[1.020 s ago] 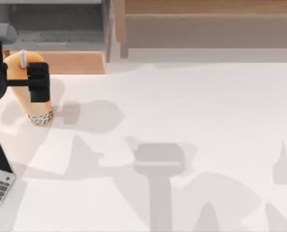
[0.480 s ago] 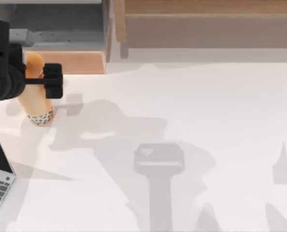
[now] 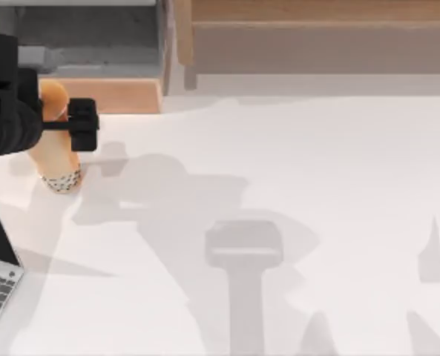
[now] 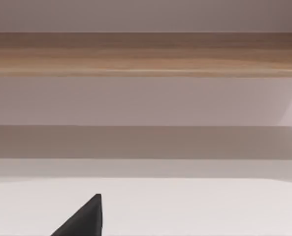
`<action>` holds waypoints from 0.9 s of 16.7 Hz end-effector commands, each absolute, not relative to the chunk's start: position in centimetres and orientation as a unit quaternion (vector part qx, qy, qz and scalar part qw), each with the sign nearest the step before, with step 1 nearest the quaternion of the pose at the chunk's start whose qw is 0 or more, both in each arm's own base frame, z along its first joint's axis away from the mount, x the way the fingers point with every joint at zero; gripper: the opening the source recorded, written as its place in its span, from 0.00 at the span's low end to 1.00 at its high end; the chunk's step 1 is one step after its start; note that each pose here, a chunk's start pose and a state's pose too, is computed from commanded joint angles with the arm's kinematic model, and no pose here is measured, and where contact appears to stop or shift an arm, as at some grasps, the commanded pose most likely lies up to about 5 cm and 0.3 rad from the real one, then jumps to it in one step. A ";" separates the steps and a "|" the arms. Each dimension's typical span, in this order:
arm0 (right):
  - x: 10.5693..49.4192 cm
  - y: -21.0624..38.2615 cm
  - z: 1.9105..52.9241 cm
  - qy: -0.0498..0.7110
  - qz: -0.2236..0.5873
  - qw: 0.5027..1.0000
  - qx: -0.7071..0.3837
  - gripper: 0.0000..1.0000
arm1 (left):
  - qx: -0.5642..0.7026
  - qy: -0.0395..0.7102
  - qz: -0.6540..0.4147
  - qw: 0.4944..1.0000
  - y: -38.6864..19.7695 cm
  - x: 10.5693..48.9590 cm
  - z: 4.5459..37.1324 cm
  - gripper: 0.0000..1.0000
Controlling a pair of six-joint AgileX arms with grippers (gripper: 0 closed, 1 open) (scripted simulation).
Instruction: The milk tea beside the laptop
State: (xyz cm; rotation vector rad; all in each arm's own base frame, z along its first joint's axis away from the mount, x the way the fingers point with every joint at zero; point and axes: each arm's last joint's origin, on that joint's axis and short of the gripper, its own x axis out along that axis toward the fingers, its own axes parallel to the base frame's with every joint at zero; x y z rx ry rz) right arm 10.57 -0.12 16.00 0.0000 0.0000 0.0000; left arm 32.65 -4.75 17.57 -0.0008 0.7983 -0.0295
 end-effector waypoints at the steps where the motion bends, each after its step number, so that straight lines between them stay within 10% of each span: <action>1: 10.6 -0.1 16.0 0.000 0.000 1.000 0.000 1.00 | 0.000 0.389 -0.014 0.921 -4.7 32.6 17.6 0.77; 11: 10.6 -0.1 16.0 0.000 0.000 1.000 0.000 1.00 | 0.000 0.389 -0.014 0.921 -4.7 32.6 17.6 0.02; 15: 10.6 -0.1 16.0 0.000 0.000 1.000 0.000 1.00 | 0.000 0.389 -0.014 0.921 -4.7 32.6 17.6 0.00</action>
